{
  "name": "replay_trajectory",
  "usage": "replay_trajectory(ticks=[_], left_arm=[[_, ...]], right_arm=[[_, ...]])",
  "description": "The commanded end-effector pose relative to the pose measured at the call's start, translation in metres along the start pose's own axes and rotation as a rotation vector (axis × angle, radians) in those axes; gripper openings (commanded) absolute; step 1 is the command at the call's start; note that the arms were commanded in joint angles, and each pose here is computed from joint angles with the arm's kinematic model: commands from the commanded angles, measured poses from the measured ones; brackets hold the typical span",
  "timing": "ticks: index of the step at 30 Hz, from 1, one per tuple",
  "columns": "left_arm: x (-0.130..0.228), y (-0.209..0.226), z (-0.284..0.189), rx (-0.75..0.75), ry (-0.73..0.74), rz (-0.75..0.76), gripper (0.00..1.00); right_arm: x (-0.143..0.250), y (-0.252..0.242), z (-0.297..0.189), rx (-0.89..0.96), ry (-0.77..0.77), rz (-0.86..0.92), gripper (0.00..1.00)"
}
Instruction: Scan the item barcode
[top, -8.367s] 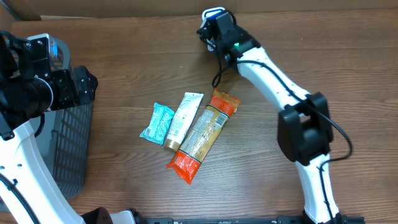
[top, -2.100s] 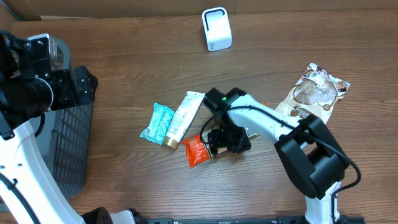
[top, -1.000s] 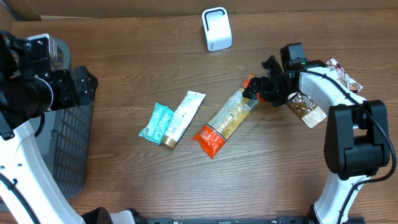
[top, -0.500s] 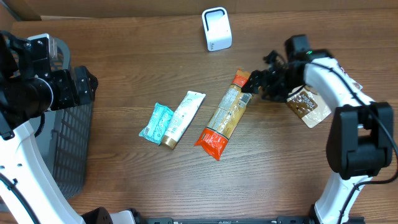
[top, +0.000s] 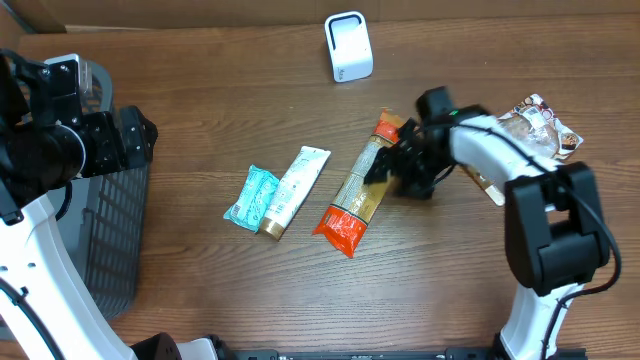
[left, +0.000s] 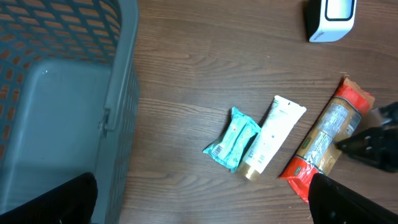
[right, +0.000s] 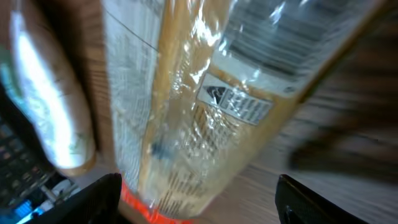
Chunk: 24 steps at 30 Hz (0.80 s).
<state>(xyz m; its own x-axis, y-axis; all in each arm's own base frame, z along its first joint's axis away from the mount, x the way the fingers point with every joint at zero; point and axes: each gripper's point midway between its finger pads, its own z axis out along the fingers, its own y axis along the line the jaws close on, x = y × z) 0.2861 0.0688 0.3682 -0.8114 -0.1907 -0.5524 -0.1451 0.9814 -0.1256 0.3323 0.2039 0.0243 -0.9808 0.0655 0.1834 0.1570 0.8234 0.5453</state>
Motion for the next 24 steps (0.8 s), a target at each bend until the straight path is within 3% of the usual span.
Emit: replay_trajectory(ticks=[1,9,13,19,22,24], left_arm=[[-0.001,-0.002,0.001,0.012,-0.001,0.026,1.0],[-0.001,-0.002,0.001,0.012,-0.001,0.027,1.0],[-0.001,-0.002,0.001,0.012,-0.001,0.026,0.99],[-0.001,-0.002,0.001,0.012,-0.001,0.027,0.99],[-0.001,-0.002,0.001,0.012,-0.001,0.026,1.0],[-0.001,-0.002,0.001,0.012,-0.001,0.026,1.0]], right_arm=[[-0.004,-0.008,0.003,0.075,-0.063,0.099,0.8],[-0.002,-0.012,0.042,0.115,-0.156,0.135,0.75],[0.004,-0.015,0.051,0.121,-0.158,0.123,0.48],[0.002,-0.015,0.049,0.11,-0.158,0.124,0.38],[0.0,-0.007,0.041,0.08,-0.148,0.066,0.19],[-0.001,-0.003,0.03,0.08,-0.154,0.039,0.13]])
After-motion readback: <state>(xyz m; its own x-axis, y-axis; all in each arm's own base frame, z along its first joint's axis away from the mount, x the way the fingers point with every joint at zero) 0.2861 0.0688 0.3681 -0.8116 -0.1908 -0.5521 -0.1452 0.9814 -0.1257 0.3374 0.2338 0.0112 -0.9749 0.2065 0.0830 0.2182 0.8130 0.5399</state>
